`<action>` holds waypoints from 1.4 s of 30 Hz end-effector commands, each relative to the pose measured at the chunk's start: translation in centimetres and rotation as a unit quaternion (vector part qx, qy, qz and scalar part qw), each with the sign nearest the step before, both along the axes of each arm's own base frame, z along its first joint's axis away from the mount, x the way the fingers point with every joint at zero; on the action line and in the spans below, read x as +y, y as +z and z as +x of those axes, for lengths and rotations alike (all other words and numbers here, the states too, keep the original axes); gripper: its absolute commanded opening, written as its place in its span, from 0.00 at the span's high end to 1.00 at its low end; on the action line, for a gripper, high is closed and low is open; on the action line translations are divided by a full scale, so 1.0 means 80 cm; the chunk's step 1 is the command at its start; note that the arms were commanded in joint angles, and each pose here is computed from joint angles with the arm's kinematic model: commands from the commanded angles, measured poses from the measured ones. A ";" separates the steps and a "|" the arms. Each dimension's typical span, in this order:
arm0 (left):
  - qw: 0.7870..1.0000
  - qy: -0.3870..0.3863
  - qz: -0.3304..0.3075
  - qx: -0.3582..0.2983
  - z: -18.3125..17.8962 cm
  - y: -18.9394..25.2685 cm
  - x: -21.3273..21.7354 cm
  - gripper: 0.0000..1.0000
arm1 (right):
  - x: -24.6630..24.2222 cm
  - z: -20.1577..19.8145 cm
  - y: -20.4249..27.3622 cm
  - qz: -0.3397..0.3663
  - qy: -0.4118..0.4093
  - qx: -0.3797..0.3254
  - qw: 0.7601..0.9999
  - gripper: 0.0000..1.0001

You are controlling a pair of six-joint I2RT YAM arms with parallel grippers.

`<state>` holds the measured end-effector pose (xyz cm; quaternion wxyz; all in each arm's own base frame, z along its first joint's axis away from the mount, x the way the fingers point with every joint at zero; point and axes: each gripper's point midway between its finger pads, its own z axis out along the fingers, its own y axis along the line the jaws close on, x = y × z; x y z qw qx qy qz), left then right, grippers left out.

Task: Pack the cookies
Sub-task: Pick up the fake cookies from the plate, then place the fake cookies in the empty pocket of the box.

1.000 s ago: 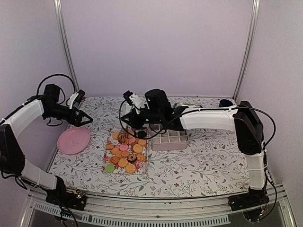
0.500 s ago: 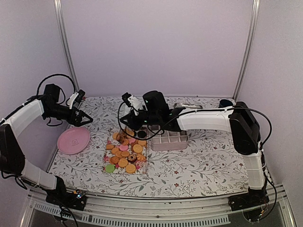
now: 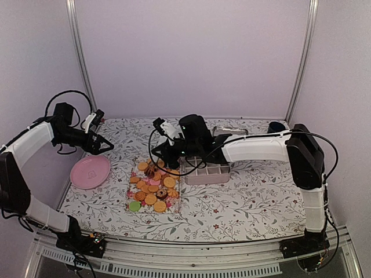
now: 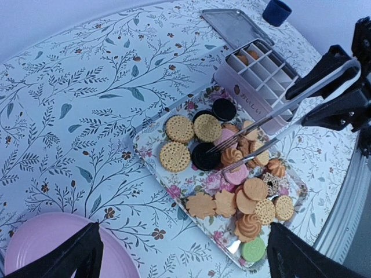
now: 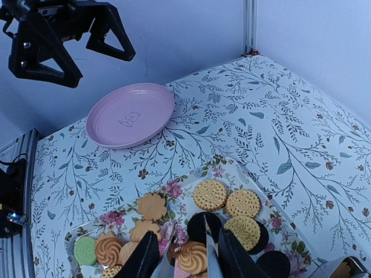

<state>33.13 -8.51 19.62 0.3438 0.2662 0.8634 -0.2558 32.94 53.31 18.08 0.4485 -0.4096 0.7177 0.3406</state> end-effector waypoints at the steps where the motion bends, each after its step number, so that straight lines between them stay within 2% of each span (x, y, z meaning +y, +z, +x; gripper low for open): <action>1: 1.000 -0.004 -0.003 -0.008 -0.001 0.003 -0.003 0.01 | -0.013 -0.006 0.036 0.005 -0.007 -0.016 1.000 0.68; 6: 1.000 -0.004 -0.003 -0.010 0.000 0.004 -0.003 0.01 | -0.016 -0.004 0.055 0.009 -0.007 -0.039 0.999 0.74; 12: 1.000 -0.003 -0.003 -0.010 0.000 0.005 -0.003 0.01 | -0.017 -0.004 0.068 0.015 -0.010 -0.046 0.999 0.90; 26: 1.000 -0.004 -0.003 -0.011 -0.001 0.006 -0.003 0.01 | -0.045 0.023 0.144 0.054 -0.041 -0.085 0.994 0.91; 34: 1.000 -0.004 -0.003 -0.015 0.000 0.009 -0.004 0.01 | -0.114 0.067 0.178 0.065 -0.103 -0.103 0.987 0.91; 42: 1.000 -0.003 -0.004 -0.014 0.002 0.010 -0.004 0.01 | -0.233 0.127 0.183 0.042 -0.206 -0.126 0.969 0.91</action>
